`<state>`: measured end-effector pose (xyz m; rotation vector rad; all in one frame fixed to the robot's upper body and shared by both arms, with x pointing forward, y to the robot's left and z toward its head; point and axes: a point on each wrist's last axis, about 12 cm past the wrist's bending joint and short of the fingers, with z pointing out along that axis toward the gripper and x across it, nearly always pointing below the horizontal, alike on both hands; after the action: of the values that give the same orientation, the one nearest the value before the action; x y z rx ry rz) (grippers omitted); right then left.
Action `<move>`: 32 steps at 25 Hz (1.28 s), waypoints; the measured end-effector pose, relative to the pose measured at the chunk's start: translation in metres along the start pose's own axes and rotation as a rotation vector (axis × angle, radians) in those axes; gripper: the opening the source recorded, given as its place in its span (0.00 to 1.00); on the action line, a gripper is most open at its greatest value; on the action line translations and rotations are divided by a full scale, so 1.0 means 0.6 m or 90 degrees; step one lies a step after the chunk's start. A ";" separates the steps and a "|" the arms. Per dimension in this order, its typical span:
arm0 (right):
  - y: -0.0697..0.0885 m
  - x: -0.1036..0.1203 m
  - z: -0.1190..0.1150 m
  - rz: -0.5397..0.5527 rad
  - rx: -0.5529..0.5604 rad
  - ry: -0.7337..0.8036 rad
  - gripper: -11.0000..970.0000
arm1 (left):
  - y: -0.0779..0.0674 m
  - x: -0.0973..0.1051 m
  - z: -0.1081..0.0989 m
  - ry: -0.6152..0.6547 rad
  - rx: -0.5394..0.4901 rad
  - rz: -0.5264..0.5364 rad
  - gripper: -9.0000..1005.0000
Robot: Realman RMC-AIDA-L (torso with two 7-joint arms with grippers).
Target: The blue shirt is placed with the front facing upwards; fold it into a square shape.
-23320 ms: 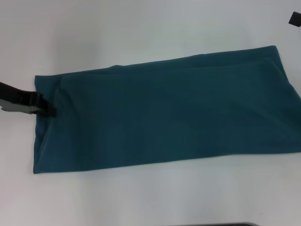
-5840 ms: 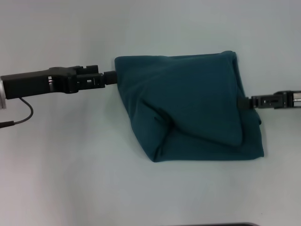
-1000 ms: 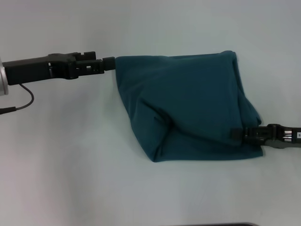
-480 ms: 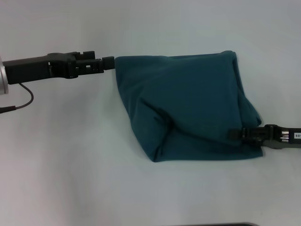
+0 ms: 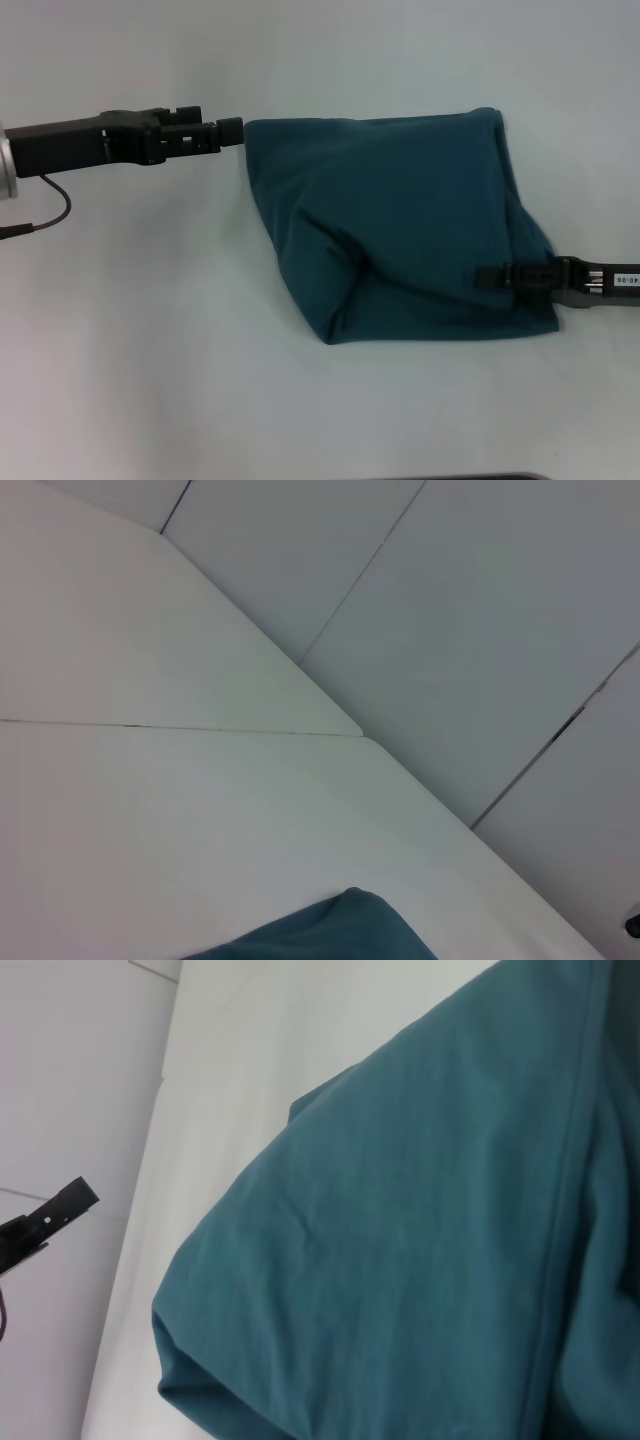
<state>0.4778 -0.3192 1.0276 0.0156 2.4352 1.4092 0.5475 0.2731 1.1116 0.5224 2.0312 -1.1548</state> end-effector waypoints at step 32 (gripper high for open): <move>0.023 -0.020 -0.035 -0.064 -0.074 -0.049 0.04 | 0.004 0.000 0.000 -0.006 -0.008 0.001 0.96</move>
<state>0.4810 -0.3319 1.0525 -0.0767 2.2573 1.4751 0.5489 0.2746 1.1106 0.5109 2.0277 -1.1407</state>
